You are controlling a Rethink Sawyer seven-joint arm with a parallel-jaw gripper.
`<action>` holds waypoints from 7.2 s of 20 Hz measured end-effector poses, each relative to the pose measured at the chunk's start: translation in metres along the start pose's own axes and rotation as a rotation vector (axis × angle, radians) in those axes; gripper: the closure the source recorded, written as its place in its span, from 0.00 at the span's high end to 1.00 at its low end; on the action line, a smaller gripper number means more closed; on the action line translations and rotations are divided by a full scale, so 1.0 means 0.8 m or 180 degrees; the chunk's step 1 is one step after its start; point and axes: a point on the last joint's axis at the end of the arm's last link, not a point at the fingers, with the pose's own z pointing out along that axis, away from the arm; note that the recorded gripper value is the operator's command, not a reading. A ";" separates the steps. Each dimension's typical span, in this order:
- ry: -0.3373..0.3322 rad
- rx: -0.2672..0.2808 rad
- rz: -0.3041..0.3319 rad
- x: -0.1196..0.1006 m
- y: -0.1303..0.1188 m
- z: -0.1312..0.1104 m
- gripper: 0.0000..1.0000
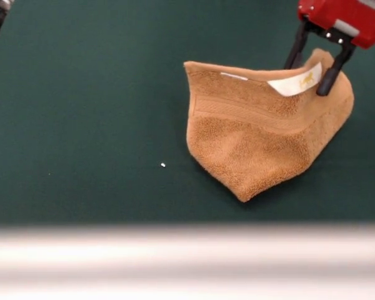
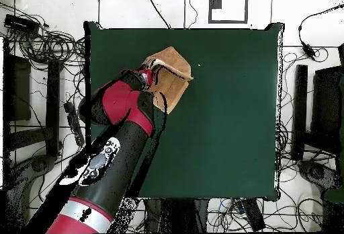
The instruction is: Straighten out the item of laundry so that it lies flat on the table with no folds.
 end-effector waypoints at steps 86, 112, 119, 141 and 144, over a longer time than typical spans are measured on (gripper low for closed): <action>-0.0344 -0.0689 0.0997 -0.106 -0.120 -0.014 1.00; -0.0306 -0.0723 0.0922 -0.075 -0.162 -0.042 1.00; -0.0382 -0.0688 0.0929 -0.066 -0.175 -0.030 1.00; -0.0387 -0.0784 0.1116 -0.001 -0.195 0.037 1.00; -0.0321 -0.0835 0.1146 0.008 -0.181 0.037 1.00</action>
